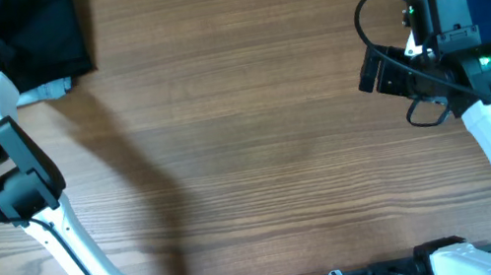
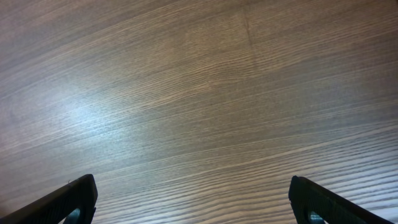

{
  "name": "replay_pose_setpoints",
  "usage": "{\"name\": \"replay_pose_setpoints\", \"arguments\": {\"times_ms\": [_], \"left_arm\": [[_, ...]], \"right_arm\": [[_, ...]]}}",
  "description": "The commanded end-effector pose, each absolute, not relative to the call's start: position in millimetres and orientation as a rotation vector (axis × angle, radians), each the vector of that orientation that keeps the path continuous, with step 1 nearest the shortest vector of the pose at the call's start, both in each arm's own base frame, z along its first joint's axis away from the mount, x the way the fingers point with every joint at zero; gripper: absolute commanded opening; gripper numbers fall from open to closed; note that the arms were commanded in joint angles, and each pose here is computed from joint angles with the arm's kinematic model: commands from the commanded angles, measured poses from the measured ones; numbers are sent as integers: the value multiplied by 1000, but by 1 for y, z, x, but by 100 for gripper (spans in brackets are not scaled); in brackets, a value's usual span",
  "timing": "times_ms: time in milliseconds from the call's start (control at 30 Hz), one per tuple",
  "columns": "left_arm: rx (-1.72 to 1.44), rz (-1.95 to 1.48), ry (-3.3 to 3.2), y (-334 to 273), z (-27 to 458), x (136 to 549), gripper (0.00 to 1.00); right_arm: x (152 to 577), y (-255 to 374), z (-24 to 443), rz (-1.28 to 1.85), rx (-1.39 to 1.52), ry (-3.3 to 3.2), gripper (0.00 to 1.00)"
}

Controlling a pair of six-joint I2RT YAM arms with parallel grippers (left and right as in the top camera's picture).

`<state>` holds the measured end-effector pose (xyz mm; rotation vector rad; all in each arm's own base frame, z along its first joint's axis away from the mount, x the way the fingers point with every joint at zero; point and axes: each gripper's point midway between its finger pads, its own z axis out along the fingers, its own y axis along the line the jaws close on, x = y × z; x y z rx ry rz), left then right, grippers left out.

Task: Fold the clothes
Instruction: 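Release and adjust the black garment on the stack with the left gripper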

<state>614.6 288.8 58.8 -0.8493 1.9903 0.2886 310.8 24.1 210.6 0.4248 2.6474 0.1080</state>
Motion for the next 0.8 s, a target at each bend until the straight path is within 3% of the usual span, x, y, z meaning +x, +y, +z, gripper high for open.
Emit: {"name": "replay_pose_setpoints", "arguments": {"times_ms": [0,33,200,267,767], "left_arm": [[-867,279,2025,282,67,610,29],[-859,275,2040,274,73,610,21],[-842,232,2094,240,87,610,14],[-816,216,2078,228,94,618,4],[-789,91,1808,246,151,649,3]], "right_arm": [[313,20,209,83,452,2644,100],[313,20,209,83,452,2645,100],[313,20,209,83,452,2645,100],[313,20,209,83,452,2644,100],[313,20,209,83,452,2644,100]]}}
